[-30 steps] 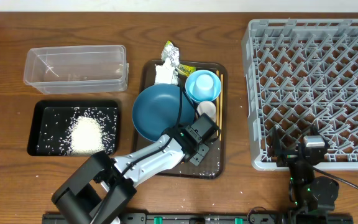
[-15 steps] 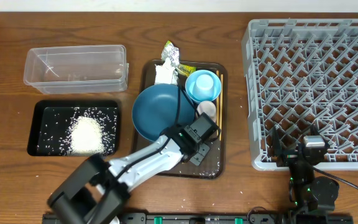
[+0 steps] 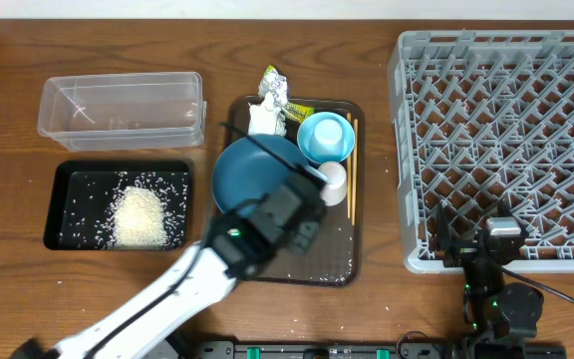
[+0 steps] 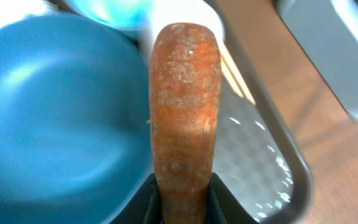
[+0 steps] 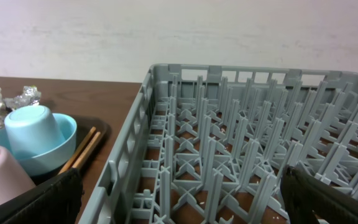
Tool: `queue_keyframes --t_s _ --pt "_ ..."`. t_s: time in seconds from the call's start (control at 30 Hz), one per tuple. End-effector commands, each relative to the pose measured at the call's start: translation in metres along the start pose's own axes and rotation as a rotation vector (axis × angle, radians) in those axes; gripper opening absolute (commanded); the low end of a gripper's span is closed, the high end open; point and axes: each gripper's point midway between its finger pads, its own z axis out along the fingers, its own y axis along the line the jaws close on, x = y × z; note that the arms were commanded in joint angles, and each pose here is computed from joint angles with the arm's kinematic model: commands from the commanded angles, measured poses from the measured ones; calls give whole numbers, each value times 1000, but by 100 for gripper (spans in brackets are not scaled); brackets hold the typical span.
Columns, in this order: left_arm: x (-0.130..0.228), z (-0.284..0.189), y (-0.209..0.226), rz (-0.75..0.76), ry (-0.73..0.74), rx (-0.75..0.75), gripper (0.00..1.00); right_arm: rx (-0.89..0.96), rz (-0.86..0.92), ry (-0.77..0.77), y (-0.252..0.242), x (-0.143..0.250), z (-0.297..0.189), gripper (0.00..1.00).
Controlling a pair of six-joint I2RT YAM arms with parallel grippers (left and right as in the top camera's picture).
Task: Sort waste into correct bins and load items into the dishwasher rack
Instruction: 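Carry the carrot with the left gripper onto the black tray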
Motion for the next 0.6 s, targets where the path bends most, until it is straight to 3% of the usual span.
queue_keyframes --t_s 0.0,0.2,0.4,0.57 --pt "-18 -24 51 -122 -95 -132 20 3 -8 1 -1 1 0 99" --pt "-10 -52 153 -496 -151 -326 20 3 -7 1 -1 1 0 99" --pt "51 -70 240 -950 -83 -539 20 3 -7 2 -1 1 0 99" --pt "91 -73 277 -1197 -32 -634 20 3 -8 1 -1 1 0 99"
